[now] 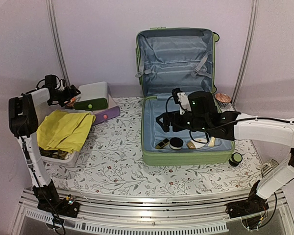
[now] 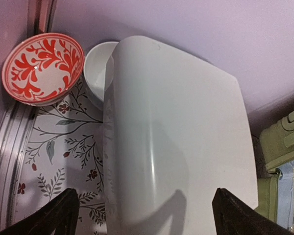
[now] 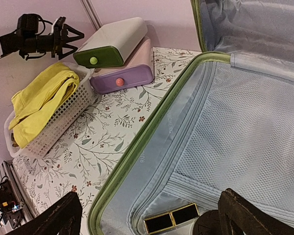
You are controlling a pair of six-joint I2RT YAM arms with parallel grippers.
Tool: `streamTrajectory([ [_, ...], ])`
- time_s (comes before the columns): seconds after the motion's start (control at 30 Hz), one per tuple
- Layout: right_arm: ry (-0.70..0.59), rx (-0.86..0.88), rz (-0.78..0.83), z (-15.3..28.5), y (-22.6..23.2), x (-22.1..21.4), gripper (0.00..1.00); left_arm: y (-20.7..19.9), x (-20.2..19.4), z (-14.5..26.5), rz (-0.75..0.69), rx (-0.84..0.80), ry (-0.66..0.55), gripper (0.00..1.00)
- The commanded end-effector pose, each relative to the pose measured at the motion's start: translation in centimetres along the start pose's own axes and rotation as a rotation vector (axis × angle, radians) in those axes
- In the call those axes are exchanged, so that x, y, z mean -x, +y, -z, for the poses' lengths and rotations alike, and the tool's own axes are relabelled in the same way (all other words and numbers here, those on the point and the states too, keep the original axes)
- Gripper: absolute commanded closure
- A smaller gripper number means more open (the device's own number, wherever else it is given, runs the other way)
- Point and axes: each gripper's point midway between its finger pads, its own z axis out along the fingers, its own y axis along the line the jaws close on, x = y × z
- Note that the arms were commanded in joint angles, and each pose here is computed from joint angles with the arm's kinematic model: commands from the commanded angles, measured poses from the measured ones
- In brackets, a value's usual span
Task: Open, take out, and arrange the luggage
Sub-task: Move the storage box to the center of the board.
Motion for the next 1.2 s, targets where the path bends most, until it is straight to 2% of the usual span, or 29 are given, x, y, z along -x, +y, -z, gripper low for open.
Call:
streamTrajectory([
  [0.0,-0.026,0.031,0.0,-0.4,0.5,1.3,0.01,1.1,-1.9,-2.0,0.012,-0.008,0.13,0.03],
  [0.27,-0.028,0.037,-0.006,-0.3,0.4,1.4,0.01,-0.7,-3.8,-4.5,0.068,-0.187,0.218,0.16],
  [0.4,-0.03,0.039,-0.011,0.0,0.3,1.4,0.01,-1.2,-5.1,-5.7,0.072,-0.204,0.248,0.18],
  [0.7,-0.045,0.03,-0.018,1.0,0.0,1.5,0.01,-2.4,-8.1,-8.0,0.046,-0.224,0.334,0.29],
  [0.97,-0.046,0.033,-0.022,1.0,0.1,1.6,0.01,-4.9,-12.2,-9.5,-0.056,-0.211,0.447,0.32],
  [1.17,-0.037,0.032,-0.019,0.8,0.0,1.2,0.01,-7.0,-13.8,-9.6,-0.112,-0.225,0.481,0.33],
])
